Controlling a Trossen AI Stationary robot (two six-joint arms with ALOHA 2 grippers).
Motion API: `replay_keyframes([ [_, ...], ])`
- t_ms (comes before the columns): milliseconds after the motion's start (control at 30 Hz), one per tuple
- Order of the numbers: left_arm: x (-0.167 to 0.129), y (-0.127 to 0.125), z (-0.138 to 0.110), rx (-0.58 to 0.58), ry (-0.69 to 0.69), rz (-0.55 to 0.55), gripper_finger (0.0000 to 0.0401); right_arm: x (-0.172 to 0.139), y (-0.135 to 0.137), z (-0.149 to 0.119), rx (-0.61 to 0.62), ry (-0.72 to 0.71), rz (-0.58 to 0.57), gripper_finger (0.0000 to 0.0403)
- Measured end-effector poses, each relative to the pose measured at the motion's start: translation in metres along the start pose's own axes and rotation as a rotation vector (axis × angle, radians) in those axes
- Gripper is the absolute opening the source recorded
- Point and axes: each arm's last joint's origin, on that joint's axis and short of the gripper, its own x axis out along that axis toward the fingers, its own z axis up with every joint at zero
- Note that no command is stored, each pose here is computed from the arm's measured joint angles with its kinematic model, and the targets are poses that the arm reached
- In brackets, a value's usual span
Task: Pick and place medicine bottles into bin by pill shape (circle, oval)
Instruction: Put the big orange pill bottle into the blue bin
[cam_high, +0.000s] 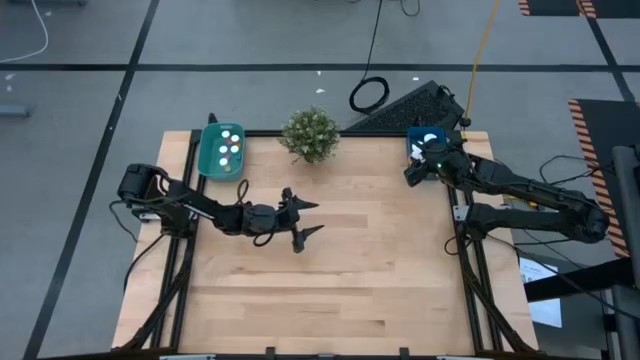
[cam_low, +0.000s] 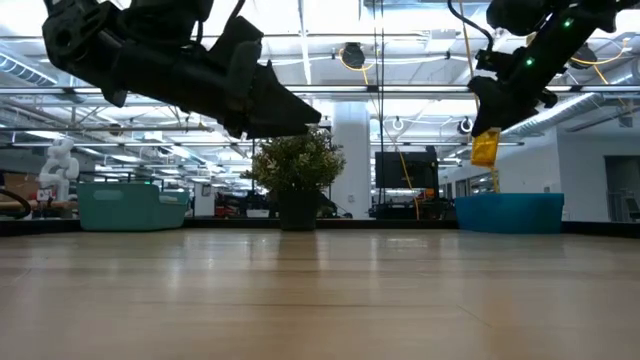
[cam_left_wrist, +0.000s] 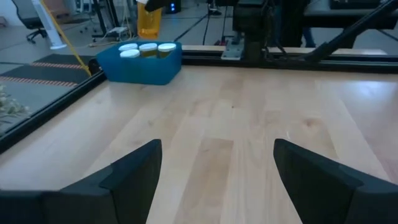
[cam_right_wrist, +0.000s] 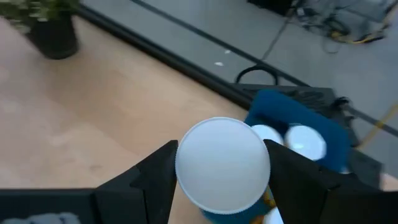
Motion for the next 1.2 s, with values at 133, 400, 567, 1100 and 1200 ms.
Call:
replay_keyframes([
  [133, 0.0, 0.0, 0.0, 0.003, -0.003, -0.003, 0.031, 0.0, -0.002, -0.001, -0.002, -0.001, -0.064, 0.0212],
  [400, -0.003, 0.012, 0.014, 0.02, -0.053, -0.034, 0.031, 0.009, -0.005, -0.01, 0.026, 0.013, -0.093, 0.0212],
  [567, -0.014, 0.023, 0.024, 0.016, -0.044, -0.026, 0.031, 0.015, -0.006, -0.018, 0.031, 0.031, -0.103, 0.0212],
  [1100, -0.035, 0.029, 0.024, 0.015, -0.058, -0.011, 0.031, 0.029, -0.011, -0.03, 0.079, 0.018, -0.144, 0.0213],
  [1200, -0.035, 0.029, 0.024, 0.016, -0.052, -0.011, 0.031, 0.033, -0.012, -0.034, 0.089, 0.011, -0.149, 0.0213],
])
